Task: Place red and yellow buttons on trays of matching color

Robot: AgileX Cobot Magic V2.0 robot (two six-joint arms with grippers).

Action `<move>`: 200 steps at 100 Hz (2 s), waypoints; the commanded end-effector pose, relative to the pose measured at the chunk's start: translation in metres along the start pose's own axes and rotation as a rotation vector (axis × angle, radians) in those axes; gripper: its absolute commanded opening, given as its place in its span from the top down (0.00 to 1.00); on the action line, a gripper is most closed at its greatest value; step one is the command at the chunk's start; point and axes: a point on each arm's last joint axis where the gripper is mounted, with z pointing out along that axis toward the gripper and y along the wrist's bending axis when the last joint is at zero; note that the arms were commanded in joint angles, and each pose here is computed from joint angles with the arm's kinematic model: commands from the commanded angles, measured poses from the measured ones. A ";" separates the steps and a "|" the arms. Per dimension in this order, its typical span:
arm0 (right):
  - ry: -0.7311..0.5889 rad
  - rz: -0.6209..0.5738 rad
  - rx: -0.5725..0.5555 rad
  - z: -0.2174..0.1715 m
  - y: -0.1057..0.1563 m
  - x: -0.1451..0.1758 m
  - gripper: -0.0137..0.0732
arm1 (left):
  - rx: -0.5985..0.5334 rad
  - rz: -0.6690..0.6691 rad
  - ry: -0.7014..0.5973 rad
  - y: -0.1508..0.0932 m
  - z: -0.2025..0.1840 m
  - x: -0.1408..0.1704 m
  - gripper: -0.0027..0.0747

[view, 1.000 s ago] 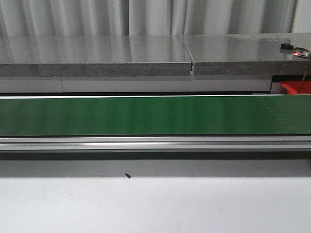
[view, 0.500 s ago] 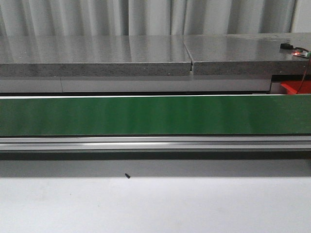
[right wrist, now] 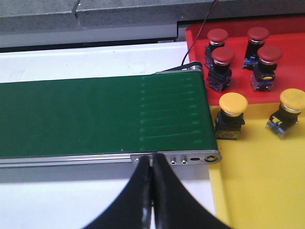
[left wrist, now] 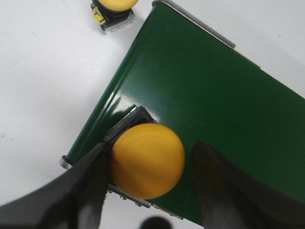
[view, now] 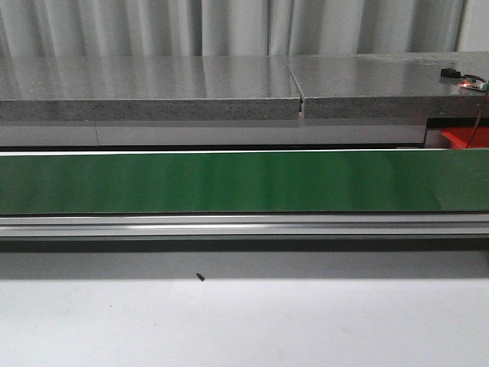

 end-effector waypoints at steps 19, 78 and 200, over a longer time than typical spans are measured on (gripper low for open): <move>-0.089 -0.009 -0.011 -0.003 0.002 -0.014 0.92 | 0.043 0.014 -0.107 -0.010 -0.025 -0.008 0.25; -0.089 -0.009 -0.011 -0.003 0.002 -0.014 0.92 | 0.042 -0.101 -0.137 -0.005 -0.012 -0.057 0.25; -0.090 -0.009 -0.011 -0.003 0.002 -0.014 0.92 | -0.007 -0.514 -0.092 0.019 0.081 -0.101 0.25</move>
